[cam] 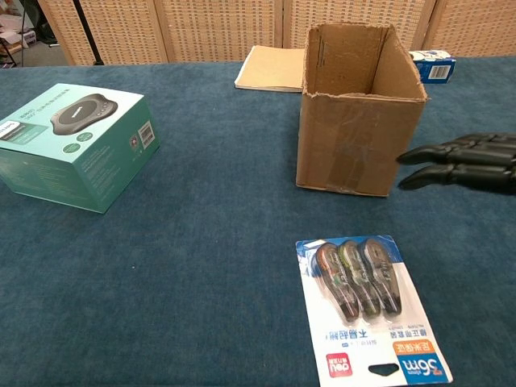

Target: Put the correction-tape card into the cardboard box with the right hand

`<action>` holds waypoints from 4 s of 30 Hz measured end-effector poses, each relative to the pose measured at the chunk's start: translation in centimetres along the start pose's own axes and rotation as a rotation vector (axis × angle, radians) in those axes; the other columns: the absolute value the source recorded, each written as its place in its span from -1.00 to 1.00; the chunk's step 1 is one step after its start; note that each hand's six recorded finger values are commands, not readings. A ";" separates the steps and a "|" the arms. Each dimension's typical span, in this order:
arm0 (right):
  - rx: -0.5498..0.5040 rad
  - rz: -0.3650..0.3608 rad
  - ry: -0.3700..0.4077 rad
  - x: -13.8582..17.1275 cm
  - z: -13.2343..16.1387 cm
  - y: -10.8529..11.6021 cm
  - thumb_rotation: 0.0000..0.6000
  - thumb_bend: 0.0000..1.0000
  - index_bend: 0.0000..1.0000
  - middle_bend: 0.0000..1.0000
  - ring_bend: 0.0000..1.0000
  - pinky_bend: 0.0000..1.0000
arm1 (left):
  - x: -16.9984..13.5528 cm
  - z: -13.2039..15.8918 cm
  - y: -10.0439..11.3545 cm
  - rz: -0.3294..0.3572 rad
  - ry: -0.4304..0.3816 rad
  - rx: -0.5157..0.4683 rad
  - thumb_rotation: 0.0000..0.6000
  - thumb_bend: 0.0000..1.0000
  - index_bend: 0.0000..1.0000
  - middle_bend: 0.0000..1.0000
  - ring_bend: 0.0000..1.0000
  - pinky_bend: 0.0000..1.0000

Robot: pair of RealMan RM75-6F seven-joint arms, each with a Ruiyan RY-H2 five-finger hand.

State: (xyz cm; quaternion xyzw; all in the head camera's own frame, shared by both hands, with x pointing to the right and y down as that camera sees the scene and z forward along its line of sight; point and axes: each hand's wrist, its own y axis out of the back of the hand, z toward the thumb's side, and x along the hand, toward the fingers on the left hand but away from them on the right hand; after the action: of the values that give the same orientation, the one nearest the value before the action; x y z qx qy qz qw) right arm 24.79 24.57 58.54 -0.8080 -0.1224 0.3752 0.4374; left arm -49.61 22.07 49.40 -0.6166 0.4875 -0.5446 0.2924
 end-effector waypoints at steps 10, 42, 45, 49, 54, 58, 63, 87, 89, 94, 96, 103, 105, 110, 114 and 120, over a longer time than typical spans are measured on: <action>-0.040 0.118 0.008 -5.8 1.3 -1.3 1.00 -1.00 -0.80 -0.94 -1.00 -0.87 | 0.2 -0.2 0.1 -0.004 0.010 -0.001 1.00 -1.00 -1.00 -1.00 -1.00 -1.00; 0.000 0.155 -0.006 -10.5 4.3 -4.5 1.00 -0.31 -0.29 -0.07 -0.23 -0.32 | 0.6 -0.4 0.0 -0.009 0.024 0.000 1.00 -1.00 -1.00 -1.00 -1.00 -1.00; -0.009 0.135 0.010 -10.0 4.5 -3.9 1.00 -0.22 -0.29 -0.06 -0.23 -0.32 | 0.6 -0.4 -0.1 -0.012 0.023 0.000 1.00 -1.00 -1.00 -1.00 -1.00 -1.00; -0.011 0.103 0.029 -8.7 4.1 -2.3 1.00 -0.17 -0.29 -0.06 -0.23 -0.32 | 0.5 -0.4 0.0 -0.011 0.023 -0.002 1.00 -1.00 -1.00 -1.00 -1.00 -1.00; 0.008 0.033 0.019 -6.2 2.2 0.7 1.00 -0.17 -0.29 -0.06 -0.23 -0.32 | 0.5 -0.3 -0.1 -0.013 0.022 -0.001 1.00 -1.00 -1.00 -1.00 -1.00 -1.00; 0.043 -0.025 -0.012 -3.7 -0.1 3.1 1.00 -0.16 -0.29 -0.06 -0.23 -0.32 | 0.4 -0.3 -0.2 -0.017 0.028 -0.002 1.00 -1.00 -1.00 -1.00 -1.00 -1.00; 0.119 -0.052 -0.089 0.6 -3.9 5.2 1.00 -0.07 -0.29 -0.06 -0.22 -0.32 | 0.5 -0.1 -0.5 -0.027 0.021 0.009 1.00 -1.00 -1.00 -1.00 -1.00 -1.00; -0.074 -0.332 -0.291 5.5 -13.4 17.1 1.00 0.38 -0.25 -0.09 -0.22 -0.32 | 0.9 0.3 -0.7 -0.032 0.009 -0.004 1.00 -1.00 -1.00 -1.00 -1.00 -1.00; -0.182 -0.380 -0.250 4.6 -13.3 18.4 1.00 0.52 -0.23 -0.09 -0.22 -0.31 | 0.8 0.4 -0.8 -0.035 0.001 -0.004 1.00 -1.00 -1.00 -1.00 -1.00 -1.00; -0.459 -0.494 -0.119 0.5 -12.8 21.8 1.00 0.85 -0.20 -0.09 -0.22 -0.32 | 0.7 0.3 -0.7 -0.032 0.007 -0.010 1.00 -1.00 -1.00 -1.00 -1.00 -1.00; -0.558 -0.528 -0.083 -1.6 -12.7 22.6 1.00 0.96 -0.19 -0.09 -0.22 -0.32 | 0.8 0.2 -0.7 -0.033 0.011 -0.010 1.00 -1.00 -1.00 -1.00 -1.00 -1.00; -0.842 -0.556 -0.047 -7.9 -12.8 22.7 1.00 1.00 -0.16 -0.09 -0.22 -0.31 | 1.1 0.3 -1.1 -0.053 0.019 -0.001 1.00 -1.00 -1.00 -1.00 -1.00 -1.00; -0.866 -0.540 -0.049 -9.5 -12.7 21.9 1.00 1.00 -0.16 -0.09 -0.22 -0.31 | 1.2 0.4 -1.3 -0.061 0.020 0.001 1.00 -1.00 -1.00 -1.00 -1.00 -1.00; -0.904 -0.497 -0.077 -12.8 -12.5 19.8 1.00 1.00 -0.16 -0.09 -0.24 -0.31 | 1.4 0.4 -1.7 -0.077 0.024 0.012 1.00 -1.00 -1.00 -1.00 -1.00 -1.00; -0.910 -0.472 -0.112 -14.6 -13.0 18.5 1.00 1.00 -0.16 -0.08 -0.25 -0.32 | 1.6 0.4 -2.1 -0.089 0.032 0.020 1.00 -1.00 -1.00 -1.00 -1.00 -1.00; -0.940 -0.439 -0.168 -16.7 -13.6 16.8 1.00 1.00 -0.16 -0.08 -0.26 -0.32 | 1.8 0.3 -2.2 -0.087 0.041 0.021 1.00 -1.00 -1.00 -1.00 -1.00 -1.00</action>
State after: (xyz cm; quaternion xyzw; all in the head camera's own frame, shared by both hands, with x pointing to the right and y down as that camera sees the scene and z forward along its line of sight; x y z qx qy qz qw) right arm 20.81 -2.50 58.04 -0.8395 -0.4787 0.2427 0.0848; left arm -48.79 21.13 51.96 -0.6228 0.4604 -0.5743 0.2651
